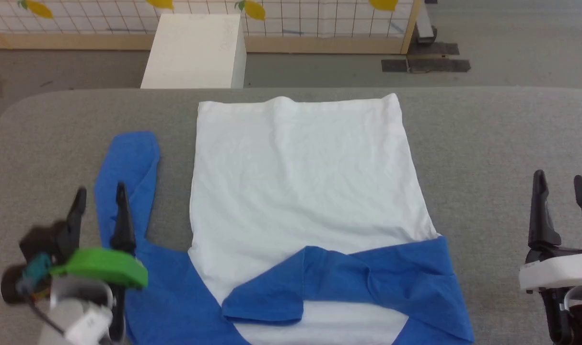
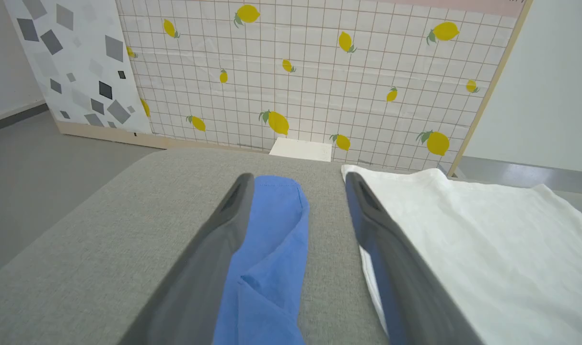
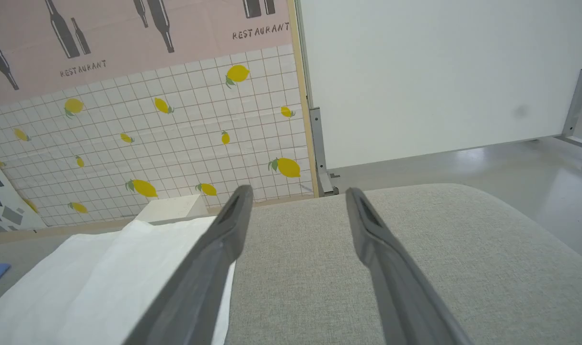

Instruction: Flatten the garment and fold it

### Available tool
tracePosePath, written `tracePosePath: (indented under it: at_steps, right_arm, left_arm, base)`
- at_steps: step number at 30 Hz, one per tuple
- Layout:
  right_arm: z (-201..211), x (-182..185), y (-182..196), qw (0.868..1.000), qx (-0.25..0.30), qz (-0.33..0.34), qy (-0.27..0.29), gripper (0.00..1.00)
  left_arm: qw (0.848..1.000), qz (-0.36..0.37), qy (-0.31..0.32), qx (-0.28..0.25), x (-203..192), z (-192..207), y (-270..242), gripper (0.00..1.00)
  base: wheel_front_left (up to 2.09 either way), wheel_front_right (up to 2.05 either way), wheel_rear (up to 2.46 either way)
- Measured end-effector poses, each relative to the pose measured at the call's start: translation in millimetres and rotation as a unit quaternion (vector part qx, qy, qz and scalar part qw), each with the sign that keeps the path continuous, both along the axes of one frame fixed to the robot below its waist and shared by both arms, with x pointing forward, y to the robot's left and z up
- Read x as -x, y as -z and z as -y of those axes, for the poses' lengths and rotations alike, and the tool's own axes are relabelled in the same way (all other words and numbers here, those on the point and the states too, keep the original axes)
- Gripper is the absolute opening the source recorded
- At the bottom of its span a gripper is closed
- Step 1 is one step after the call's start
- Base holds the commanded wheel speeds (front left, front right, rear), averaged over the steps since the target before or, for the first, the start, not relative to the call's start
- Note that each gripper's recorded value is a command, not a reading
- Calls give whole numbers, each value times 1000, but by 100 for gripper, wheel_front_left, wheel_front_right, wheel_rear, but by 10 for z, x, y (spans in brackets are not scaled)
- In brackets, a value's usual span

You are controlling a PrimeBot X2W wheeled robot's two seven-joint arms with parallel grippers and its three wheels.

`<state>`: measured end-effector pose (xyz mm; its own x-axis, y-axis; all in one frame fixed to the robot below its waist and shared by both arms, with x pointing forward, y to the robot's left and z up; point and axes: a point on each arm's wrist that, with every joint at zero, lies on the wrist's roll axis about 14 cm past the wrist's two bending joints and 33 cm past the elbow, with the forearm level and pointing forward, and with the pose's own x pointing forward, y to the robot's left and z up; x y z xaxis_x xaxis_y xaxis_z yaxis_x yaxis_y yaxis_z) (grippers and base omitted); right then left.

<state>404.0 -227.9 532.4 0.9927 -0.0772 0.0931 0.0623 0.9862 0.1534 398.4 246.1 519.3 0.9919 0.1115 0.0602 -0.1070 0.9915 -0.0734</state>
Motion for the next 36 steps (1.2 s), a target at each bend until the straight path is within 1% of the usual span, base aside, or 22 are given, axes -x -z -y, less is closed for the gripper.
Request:
tracePosePath:
  at_steps: [2, 5, 8, 10, 11, 13, 15, 17, 18, 20, 23, 24, 26, 28, 29, 30, 31, 32, 36]
  right_arm:
    - [14, -26, 28, 1000, -1, -2, 2, 100]
    - [8, -116, 48, 1000, -1, -2, 1, 100]
    - [-50, -281, 17, 1000, -1, 2, -7, 100]
    - [-84, -398, 0, 1000, 1, 7, -12, 100]
    - [-90, -439, 10, 1000, 1, 7, -13, 100]
    - [-105, -539, 64, 1000, 1, 5, -15, 100]
    - [-113, -612, 156, 1000, -2, -2, -17, 100]
    - [-110, -676, 290, 1000, -3, -15, -16, 100]
    - [-107, -698, 352, 1000, -4, -21, -16, 100]
    - [-102, -736, 502, 999, -5, -35, -15, 100]
    - [-79, -778, 683, 999, -4, -53, -12, 100]
    - [-64, -789, 728, 998, -3, -56, -9, 100]
    - [-30, -794, 806, 998, -2, -64, -5, 100]
    - [0, -791, 864, 997, 0, -71, -1, 100]
    - [18, -788, 884, 997, 1, -74, 2, 100]
    - [37, -785, 892, 997, 2, -75, 4, 100]
    - [51, -786, 892, 997, 4, -75, 6, 100]
    - [56, -789, 889, 997, 5, -74, 7, 100]
    - [88, -793, 838, 998, 5, -68, 13, 100]
  left_arm:
    - [1000, -7, 9, -4, -195, -41, -56, 100]
    - [999, -47, 19, -13, -567, -193, -100, 100]
    - [995, -97, 14, -5, -911, -413, -129, 100]
    - [990, -141, 11, -1, -1117, -558, -100, 100]
    - [987, -161, 9, 11, -1185, -607, -65, 100]
    - [972, -233, 7, 26, -1294, -705, 133, 100]
    - [953, -301, 10, 47, -1327, -743, 371, 100]
    - [928, -368, 11, 60, -1319, -777, 639, 100]
    - [918, -391, 12, 63, -1309, -785, 742, 100]
    - [894, -442, 7, 73, -1265, -843, 990, 100]
    - [862, -500, -2, 82, -1170, -914, 1318, 100]
    - [855, -512, -4, 82, -1153, -918, 1410, 100]
    - [847, -525, -8, 83, -1142, -945, 1519, 100]
    - [845, -525, -9, 98, -1166, -948, 1573, 100]
    - [841, -530, -6, 109, -1160, -925, 1610, 100]
    - [840, -529, -4, 119, -1169, -913, 1613, 81]
    - [843, -522, -4, 129, -1180, -909, 1603, 18]
    - [844, -518, -4, 138, -1180, -903, 1599, 0]
    - [857, -483, 16, 176, -1204, -713, 1539, 0]
  base:
    - [0, 0, 0]
    - [0, 0, 0]
    - [0, 0, 0]
    - [0, 0, 0]
    - [0, 0, 0]
    - [0, 0, 0]
    - [0, 0, 0]
    - [0, 0, 0]
    - [0, 0, 0]
    - [0, 0, 0]
    - [0, 0, 0]
    - [0, 0, 0]
    - [0, 0, 0]
    - [0, 0, 0]
    - [0, 0, 0]
    - [0, 0, 0]
    - [0, 0, 0]
    - [0, 0, 0]
    - [0, 0, 0]
